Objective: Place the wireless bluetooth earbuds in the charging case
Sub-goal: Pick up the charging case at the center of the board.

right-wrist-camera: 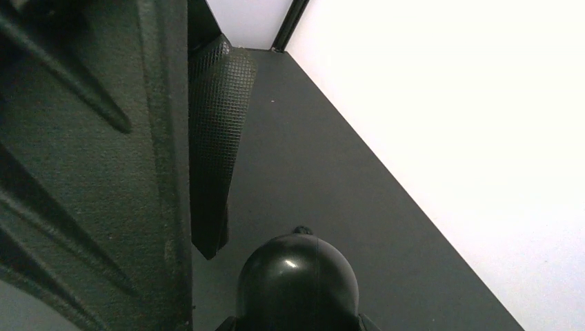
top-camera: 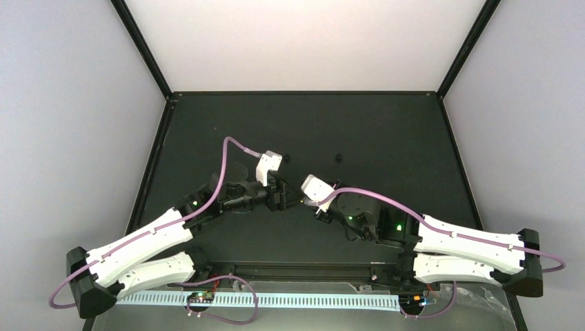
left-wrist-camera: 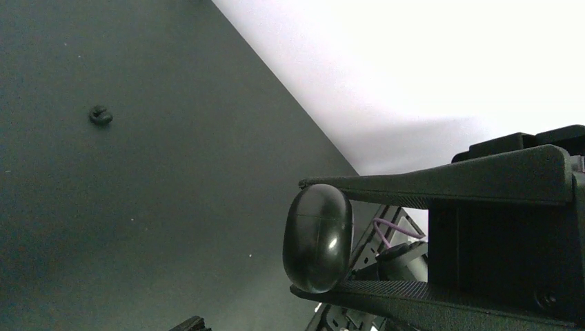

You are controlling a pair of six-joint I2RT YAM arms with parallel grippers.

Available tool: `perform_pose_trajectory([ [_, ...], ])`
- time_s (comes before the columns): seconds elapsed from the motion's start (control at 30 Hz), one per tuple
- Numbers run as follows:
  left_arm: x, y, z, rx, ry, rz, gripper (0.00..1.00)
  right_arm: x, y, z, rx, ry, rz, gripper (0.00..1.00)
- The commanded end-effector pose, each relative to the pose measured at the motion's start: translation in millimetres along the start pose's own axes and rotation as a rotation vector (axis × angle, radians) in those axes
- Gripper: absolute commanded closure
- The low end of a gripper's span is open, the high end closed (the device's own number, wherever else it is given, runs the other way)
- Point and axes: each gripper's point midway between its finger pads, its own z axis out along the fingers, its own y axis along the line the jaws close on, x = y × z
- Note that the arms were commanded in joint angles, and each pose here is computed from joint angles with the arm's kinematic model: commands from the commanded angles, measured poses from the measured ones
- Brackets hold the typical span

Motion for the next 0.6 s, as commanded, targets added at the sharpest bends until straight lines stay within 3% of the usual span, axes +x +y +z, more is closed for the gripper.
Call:
perform_pose_trajectory([
  [0.0, -20, -9, -5, 0.002, -0.043, -0.003, 0.33, -22, -8, -3, 0.034, -0.049, 0.011, 0.82],
  [0.37, -43, -18, -29, 0.001, -0.164, 0.016, 0.31, -22, -1, -5, -0.001, -0.052, 0.001, 0.82],
  [0.57, -39, -17, -16, -0.001, -0.116, 0.025, 0.32, -31, 5, -6, -0.036, -0.075, 0.006, 0.82],
])
